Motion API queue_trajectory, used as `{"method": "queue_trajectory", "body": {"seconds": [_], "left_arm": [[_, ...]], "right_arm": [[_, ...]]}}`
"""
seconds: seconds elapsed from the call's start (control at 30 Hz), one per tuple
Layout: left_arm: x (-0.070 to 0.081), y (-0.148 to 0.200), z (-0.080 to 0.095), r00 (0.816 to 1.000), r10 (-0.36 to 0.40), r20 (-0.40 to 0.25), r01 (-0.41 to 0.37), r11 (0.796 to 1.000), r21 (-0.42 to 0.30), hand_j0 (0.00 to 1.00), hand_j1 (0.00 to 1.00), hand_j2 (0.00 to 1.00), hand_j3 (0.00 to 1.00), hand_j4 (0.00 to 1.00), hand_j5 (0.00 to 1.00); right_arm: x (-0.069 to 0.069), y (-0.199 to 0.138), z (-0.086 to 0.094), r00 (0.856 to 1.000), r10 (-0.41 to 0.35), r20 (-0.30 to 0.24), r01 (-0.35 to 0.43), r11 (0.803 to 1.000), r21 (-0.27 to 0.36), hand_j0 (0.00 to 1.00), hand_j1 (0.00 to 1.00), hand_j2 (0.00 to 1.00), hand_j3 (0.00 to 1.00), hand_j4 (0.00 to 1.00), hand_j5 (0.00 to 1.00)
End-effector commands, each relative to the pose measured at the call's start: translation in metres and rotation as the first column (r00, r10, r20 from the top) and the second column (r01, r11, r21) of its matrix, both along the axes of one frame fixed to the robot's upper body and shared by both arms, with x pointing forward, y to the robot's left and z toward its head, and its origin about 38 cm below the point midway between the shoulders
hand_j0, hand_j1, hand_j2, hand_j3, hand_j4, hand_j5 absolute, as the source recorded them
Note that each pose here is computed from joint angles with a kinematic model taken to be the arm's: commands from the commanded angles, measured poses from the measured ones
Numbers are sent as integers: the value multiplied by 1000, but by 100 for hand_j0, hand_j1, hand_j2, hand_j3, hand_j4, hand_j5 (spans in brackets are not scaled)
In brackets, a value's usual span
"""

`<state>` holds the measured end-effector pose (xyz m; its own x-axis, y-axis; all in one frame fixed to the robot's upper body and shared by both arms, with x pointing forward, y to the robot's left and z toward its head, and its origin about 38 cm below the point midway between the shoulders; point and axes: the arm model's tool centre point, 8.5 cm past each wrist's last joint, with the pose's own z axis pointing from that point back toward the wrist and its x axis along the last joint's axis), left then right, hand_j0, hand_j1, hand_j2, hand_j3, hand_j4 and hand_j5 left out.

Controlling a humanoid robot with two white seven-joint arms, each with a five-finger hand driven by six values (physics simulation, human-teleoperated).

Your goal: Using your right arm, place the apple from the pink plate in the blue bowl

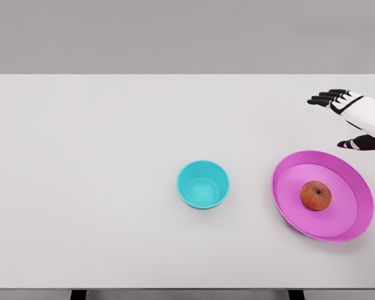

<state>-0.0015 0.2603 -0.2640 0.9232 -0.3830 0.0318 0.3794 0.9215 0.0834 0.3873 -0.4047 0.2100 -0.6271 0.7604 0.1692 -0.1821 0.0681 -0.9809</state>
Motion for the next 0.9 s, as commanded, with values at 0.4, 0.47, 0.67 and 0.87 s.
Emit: {"method": "queue_trajectory", "body": {"seconds": [0.4,0.47,0.67,0.87], "left_arm": [[0,0,0,1000,0,-1,0,1000,0,100,100,100,100,100,100],[0,0,0,1000,0,0,0,1000,0,100,100,100,100,100,100],[0,0,0,1000,0,-1,0,1000,0,100,100,100,100,100,100],[0,0,0,1000,0,0,0,1000,0,100,100,100,100,100,100]], "right_arm": [[-48,33,21,946,204,-253,-277,913,-301,100,100,100,100,100,100],[-50,30,16,928,192,-319,-302,890,-341,100,100,100,100,100,100],[-58,25,4,904,174,-391,-327,869,-370,100,100,100,100,100,100],[-54,18,-17,898,139,-417,-296,892,-341,100,100,100,100,100,100]]}}
